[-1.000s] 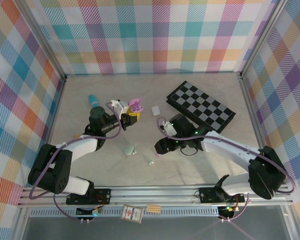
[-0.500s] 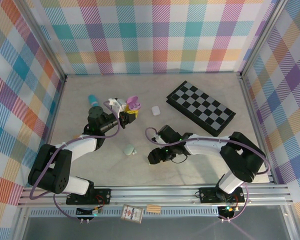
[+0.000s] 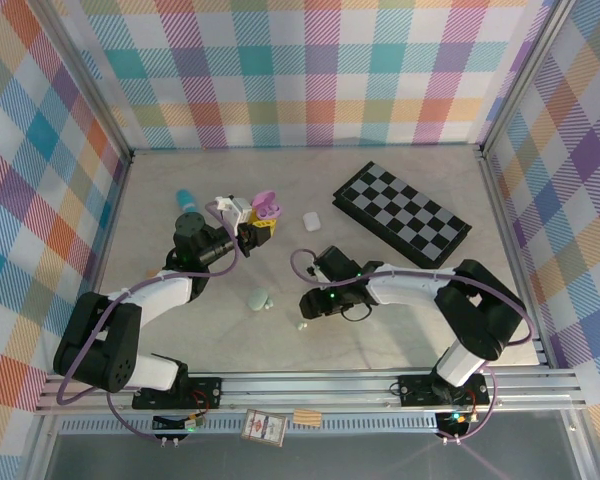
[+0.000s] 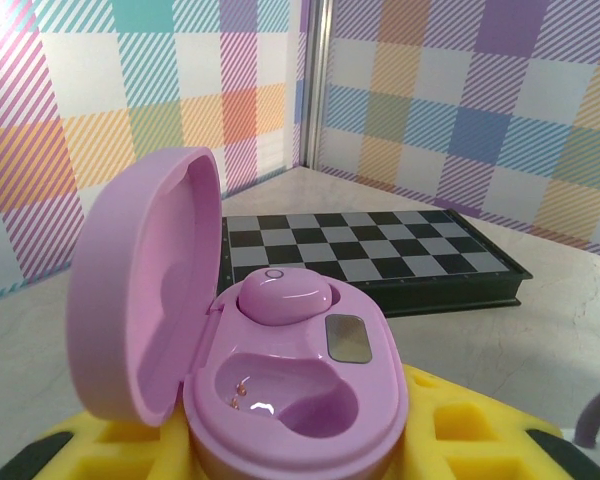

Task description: Insert the wireless bluetooth earbuds into the charging case

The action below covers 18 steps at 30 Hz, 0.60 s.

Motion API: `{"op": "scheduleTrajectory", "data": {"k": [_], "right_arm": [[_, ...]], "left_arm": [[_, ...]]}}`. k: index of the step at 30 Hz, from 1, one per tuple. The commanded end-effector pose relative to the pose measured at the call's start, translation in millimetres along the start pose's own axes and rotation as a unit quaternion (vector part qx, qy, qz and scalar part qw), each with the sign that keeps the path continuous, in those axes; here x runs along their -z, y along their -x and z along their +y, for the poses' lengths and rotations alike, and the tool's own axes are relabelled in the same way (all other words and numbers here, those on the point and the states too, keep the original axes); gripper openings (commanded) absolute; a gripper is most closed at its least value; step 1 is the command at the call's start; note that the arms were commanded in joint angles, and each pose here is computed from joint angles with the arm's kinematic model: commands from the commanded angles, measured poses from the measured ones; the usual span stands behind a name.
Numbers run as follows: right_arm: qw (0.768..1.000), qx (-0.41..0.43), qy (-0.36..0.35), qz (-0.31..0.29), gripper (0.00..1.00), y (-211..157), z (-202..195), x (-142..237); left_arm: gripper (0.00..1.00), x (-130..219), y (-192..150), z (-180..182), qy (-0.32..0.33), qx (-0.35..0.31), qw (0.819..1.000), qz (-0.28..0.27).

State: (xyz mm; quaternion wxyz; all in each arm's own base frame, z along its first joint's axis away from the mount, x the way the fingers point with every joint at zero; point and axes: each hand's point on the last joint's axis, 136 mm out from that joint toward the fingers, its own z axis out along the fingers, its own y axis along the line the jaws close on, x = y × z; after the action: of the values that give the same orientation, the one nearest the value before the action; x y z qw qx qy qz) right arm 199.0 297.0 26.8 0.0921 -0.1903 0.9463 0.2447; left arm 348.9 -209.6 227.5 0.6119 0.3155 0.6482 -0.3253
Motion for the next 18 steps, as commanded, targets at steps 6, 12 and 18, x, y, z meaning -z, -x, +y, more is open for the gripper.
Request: {"op": "scheduleTrajectory", "data": {"k": [6, 12, 18], "right_arm": [[0.997, -0.049, 0.003, -0.059, 0.55, 28, -2, 25], [0.978, -0.172, 0.097, -0.067, 0.54, 31, 3, 47], [0.935, -0.334, 0.12, -0.003, 0.45, 9, -6, 27]], "left_arm": [[0.29, 5, 21, 0, -0.003, -0.012, 1.0, -0.028], [0.29, 6, 19, 0, -0.003, -0.012, 1.0, -0.027], [0.29, 7, 24, -1, -0.004, -0.012, 0.999, -0.037]]}}
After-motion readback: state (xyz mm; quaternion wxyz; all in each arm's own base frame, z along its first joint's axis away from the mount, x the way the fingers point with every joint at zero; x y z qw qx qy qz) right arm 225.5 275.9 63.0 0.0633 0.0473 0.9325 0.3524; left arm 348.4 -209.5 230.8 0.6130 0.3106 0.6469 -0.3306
